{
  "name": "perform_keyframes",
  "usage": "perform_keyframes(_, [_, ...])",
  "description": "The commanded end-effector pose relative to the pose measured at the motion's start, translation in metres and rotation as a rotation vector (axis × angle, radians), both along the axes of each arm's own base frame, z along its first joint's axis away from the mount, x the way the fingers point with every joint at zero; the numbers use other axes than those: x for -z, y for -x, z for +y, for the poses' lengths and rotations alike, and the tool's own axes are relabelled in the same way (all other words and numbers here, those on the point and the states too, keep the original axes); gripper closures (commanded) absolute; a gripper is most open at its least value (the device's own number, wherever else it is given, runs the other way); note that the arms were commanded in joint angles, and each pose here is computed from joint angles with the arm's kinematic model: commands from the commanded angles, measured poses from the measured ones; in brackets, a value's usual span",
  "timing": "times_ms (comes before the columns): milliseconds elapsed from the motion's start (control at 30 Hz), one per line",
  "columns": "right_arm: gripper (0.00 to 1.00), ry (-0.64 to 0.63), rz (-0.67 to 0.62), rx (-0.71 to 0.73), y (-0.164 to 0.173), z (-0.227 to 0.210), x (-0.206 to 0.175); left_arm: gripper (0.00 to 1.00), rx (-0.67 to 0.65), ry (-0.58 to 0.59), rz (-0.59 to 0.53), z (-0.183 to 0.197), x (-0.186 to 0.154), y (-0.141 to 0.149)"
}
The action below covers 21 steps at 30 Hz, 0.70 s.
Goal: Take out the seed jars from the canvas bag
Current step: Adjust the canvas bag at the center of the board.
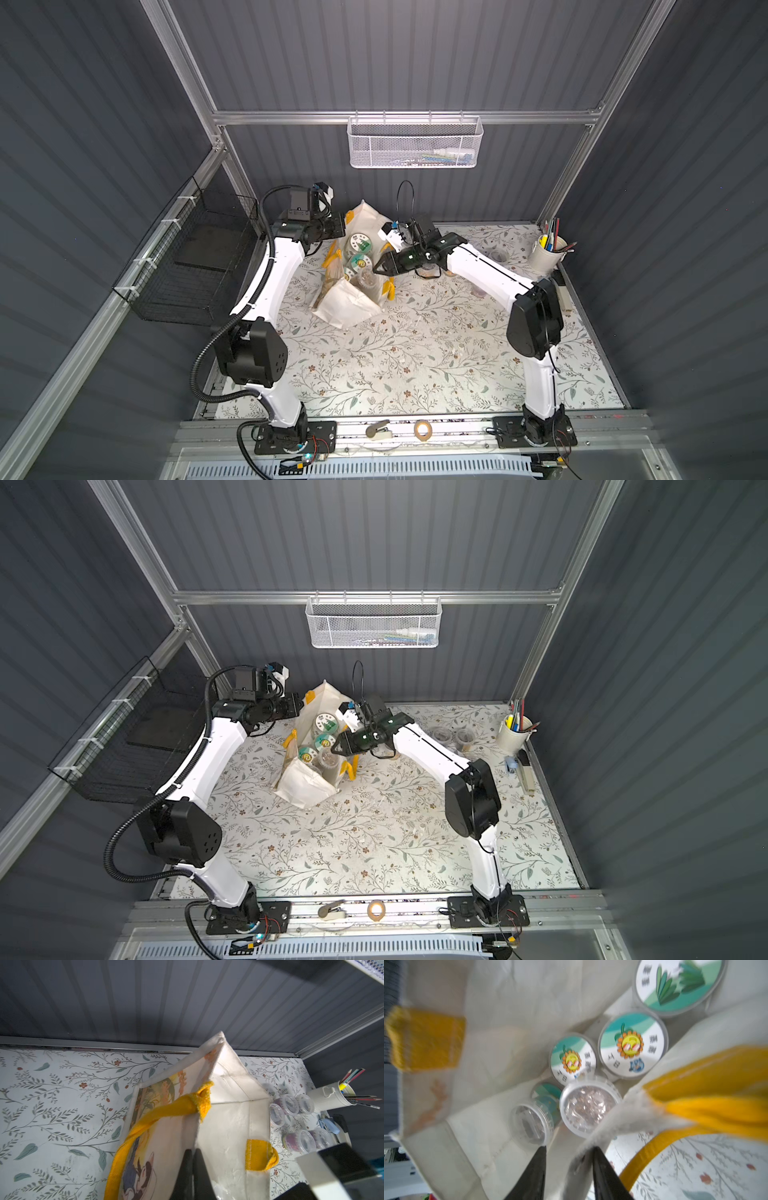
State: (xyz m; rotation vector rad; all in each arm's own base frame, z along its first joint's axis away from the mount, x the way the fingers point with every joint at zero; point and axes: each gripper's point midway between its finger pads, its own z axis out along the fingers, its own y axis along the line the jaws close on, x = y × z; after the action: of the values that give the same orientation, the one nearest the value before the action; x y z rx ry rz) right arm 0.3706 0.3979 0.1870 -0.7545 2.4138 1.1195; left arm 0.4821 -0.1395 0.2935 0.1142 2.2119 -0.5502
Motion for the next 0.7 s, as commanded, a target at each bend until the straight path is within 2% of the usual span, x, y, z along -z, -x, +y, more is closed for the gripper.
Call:
perform_keyframes(0, [0.58,0.006,-0.006,0.007,0.011,-0.008,0.008,1.0,0.105,0.104,-0.144,-0.023,-0.041,0.008])
perform_keyframes(233, [0.48,0.049,-0.002,0.039,0.032,-0.034,0.022,1.0,0.184,0.118,-0.146,-0.046,-0.03,0.028])
perform_keyframes(467, [0.29,0.018,-0.114,0.123,0.04,-0.06,-0.003,1.0,0.221,0.14,-0.146,-0.058,-0.023,0.042])
perform_keyframes(667, [0.31,-0.092,-0.23,0.155,0.045,-0.065,-0.051,1.0,0.258,0.174,-0.149,-0.068,-0.019,0.048])
